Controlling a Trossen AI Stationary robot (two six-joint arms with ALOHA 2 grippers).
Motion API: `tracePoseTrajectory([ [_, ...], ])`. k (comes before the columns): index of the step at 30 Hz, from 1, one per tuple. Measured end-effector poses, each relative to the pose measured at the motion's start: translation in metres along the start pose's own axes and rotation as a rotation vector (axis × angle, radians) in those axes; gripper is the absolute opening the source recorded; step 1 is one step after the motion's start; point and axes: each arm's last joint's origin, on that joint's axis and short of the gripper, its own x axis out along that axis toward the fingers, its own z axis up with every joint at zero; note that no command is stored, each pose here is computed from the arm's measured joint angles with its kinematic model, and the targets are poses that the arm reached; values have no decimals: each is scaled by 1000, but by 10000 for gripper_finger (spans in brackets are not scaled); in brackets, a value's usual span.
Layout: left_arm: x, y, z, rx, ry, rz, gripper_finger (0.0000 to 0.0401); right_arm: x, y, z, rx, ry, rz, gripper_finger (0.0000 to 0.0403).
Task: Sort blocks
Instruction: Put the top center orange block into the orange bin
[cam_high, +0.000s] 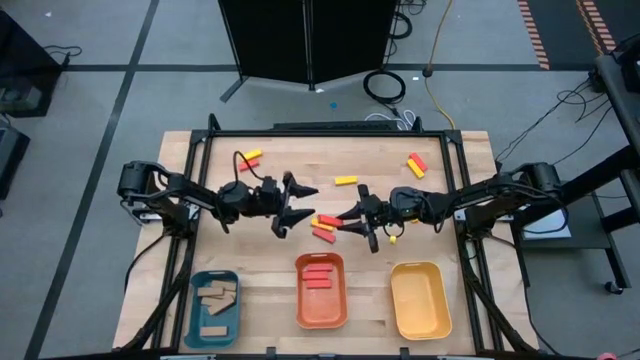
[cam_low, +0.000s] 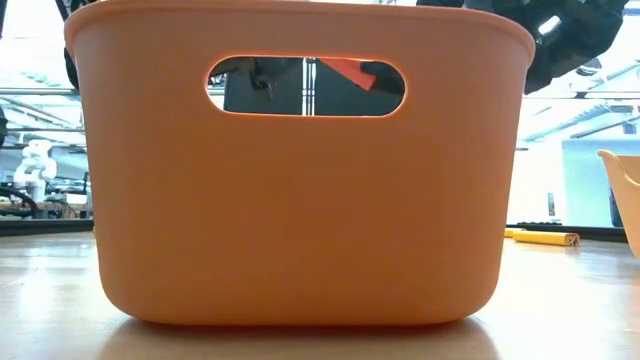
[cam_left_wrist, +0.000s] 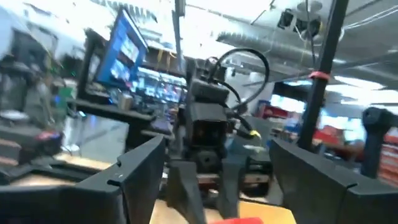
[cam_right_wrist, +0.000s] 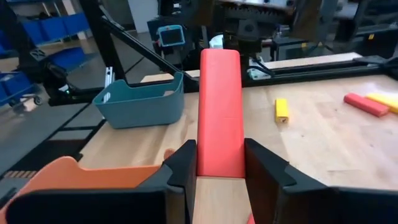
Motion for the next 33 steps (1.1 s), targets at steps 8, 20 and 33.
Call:
tracePoseTrajectory([
  [8, 0, -8, -17, -49, 167, -42, 288, 0, -1, 3, -78, -41, -63, 84],
  [20, 5, -18, -23, 170, 163, 83, 288, -1, 0, 9, -105, -106, -57, 84],
  [33, 33, -19, -31, 229, 153, 32, 288, -1, 0, 9, -114, -105, -56, 84],
])
